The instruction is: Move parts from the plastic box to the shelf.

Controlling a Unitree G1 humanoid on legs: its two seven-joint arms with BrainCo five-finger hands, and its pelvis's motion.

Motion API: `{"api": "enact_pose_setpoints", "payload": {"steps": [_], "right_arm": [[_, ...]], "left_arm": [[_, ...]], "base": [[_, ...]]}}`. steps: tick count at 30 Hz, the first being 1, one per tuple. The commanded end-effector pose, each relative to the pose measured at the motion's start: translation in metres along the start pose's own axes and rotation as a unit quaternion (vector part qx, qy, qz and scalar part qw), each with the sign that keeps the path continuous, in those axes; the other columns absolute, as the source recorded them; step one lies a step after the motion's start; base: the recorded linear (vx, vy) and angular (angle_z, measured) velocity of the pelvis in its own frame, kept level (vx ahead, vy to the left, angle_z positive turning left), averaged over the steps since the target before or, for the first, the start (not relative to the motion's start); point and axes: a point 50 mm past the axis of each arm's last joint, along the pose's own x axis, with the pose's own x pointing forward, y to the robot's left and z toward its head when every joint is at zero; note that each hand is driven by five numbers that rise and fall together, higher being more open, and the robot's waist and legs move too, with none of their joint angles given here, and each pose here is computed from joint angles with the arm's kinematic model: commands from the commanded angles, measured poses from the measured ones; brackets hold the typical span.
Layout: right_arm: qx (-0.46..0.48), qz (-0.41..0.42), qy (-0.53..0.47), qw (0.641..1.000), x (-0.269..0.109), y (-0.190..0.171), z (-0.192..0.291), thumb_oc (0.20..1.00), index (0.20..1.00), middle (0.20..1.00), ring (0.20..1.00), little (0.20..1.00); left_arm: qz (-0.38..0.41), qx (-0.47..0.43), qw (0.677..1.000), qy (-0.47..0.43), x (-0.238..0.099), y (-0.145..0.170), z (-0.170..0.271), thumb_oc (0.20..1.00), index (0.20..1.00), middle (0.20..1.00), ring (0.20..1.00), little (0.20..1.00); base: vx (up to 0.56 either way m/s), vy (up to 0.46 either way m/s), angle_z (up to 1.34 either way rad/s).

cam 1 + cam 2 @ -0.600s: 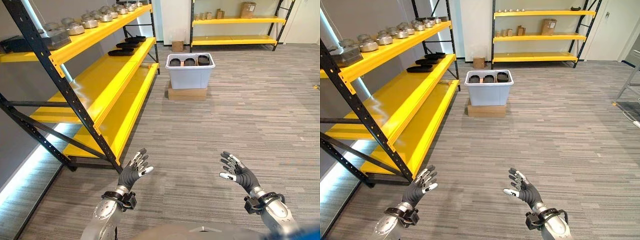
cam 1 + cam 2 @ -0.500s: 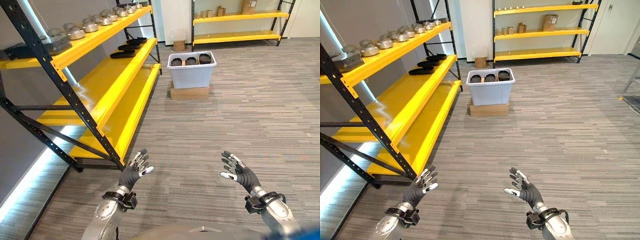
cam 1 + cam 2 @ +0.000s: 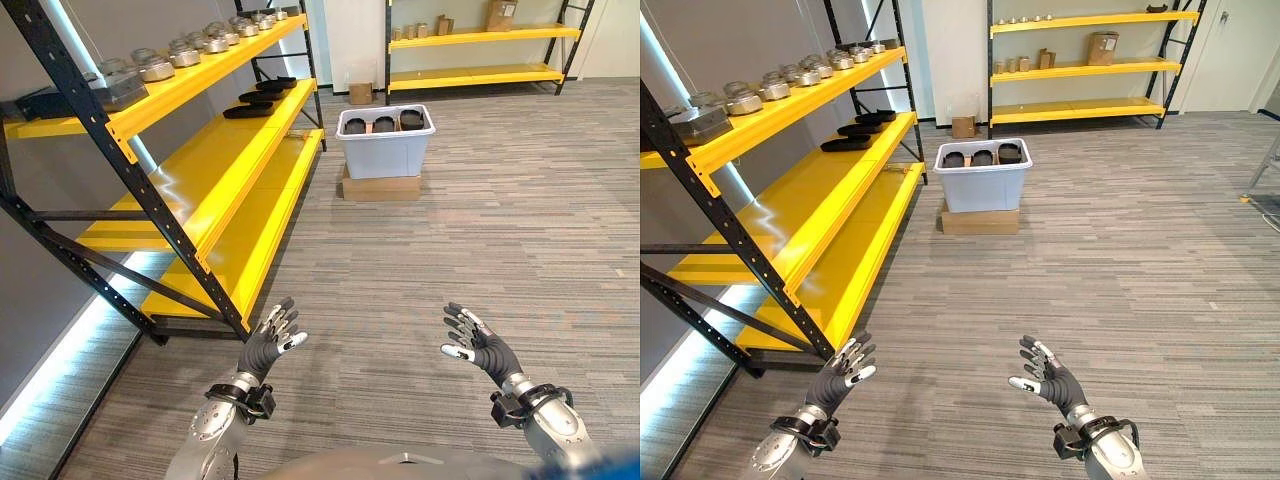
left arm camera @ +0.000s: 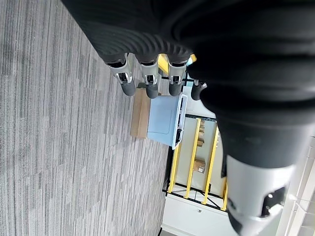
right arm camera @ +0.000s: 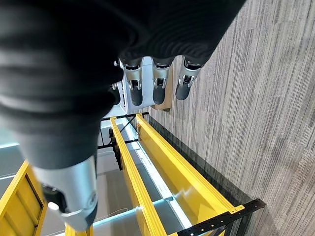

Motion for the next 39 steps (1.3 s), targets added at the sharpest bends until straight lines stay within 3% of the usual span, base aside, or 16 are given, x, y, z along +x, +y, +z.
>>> {"api": "enact_pose_setpoints", "payload": {"steps": [1, 30, 39], "right_arm": [[0.001, 0.002, -0.048, 0.999, 0.008, -0.003, 0.018, 1.000, 1.000, 1.000, 1.000, 1.000], [0.028, -0.019, -0.053, 0.998, 0.014, -0.002, 0.017, 1.000, 1.000, 1.000, 1.000, 1.000], [-0.027, -0.012, -0.078, 0.997, 0.026, -0.004, 0.036, 1.000, 1.000, 1.000, 1.000, 1.000]], "left_arm": [[0.001, 0.034, 0.998, -0.046, 0.001, 0.011, 0.022, 1.000, 1.000, 1.000, 1.000, 1.000], [0.014, 0.137, 0.984, -0.111, -0.002, 0.020, 0.063, 1.000, 1.000, 1.000, 1.000, 1.000], [0.017, 0.134, 0.982, -0.128, 0.008, 0.014, 0.066, 1.000, 1.000, 1.000, 1.000, 1.000]], "base": [[0.00, 0.000, 0.00], [-0.01, 0.084, 0.05], [0.24, -0.009, -0.17]]}}
